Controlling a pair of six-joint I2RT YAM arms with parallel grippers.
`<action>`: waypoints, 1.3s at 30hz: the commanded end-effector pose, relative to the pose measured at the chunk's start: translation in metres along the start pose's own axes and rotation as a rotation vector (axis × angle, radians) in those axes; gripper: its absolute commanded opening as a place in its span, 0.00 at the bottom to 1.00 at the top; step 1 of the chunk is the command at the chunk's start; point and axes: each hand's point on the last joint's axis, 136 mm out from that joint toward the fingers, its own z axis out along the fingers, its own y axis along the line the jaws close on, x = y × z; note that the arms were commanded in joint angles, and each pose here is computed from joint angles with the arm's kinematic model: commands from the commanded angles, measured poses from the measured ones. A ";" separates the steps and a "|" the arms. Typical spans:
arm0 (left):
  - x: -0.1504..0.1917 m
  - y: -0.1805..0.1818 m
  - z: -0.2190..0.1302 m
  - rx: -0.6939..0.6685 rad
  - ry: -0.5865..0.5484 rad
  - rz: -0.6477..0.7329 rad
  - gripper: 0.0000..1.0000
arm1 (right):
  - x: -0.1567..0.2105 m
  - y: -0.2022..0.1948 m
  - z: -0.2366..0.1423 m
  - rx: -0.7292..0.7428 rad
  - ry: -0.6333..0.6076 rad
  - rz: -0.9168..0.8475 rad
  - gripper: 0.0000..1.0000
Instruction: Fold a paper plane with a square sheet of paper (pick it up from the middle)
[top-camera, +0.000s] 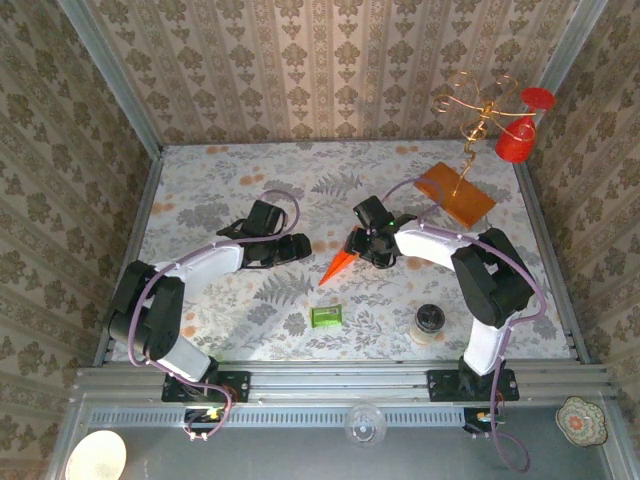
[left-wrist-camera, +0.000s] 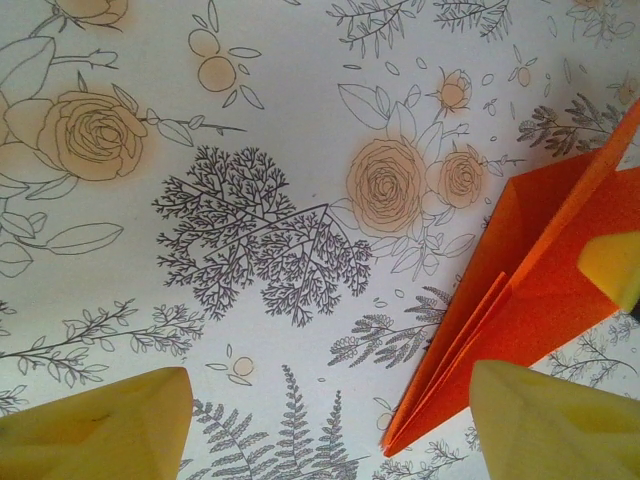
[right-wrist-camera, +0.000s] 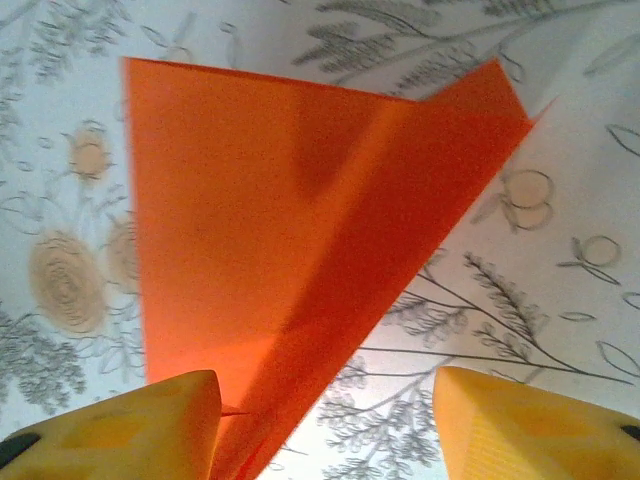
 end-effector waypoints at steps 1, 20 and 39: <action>-0.001 0.001 0.004 0.003 0.010 0.001 0.74 | -0.007 -0.007 -0.010 0.012 -0.059 0.031 0.52; 0.004 0.000 0.004 0.011 0.024 -0.015 0.73 | -0.017 0.003 -0.009 -0.095 -0.064 0.026 0.07; -0.013 0.008 -0.023 -0.044 -0.127 -0.043 0.72 | 0.002 0.096 -0.024 -0.667 0.120 -0.188 0.02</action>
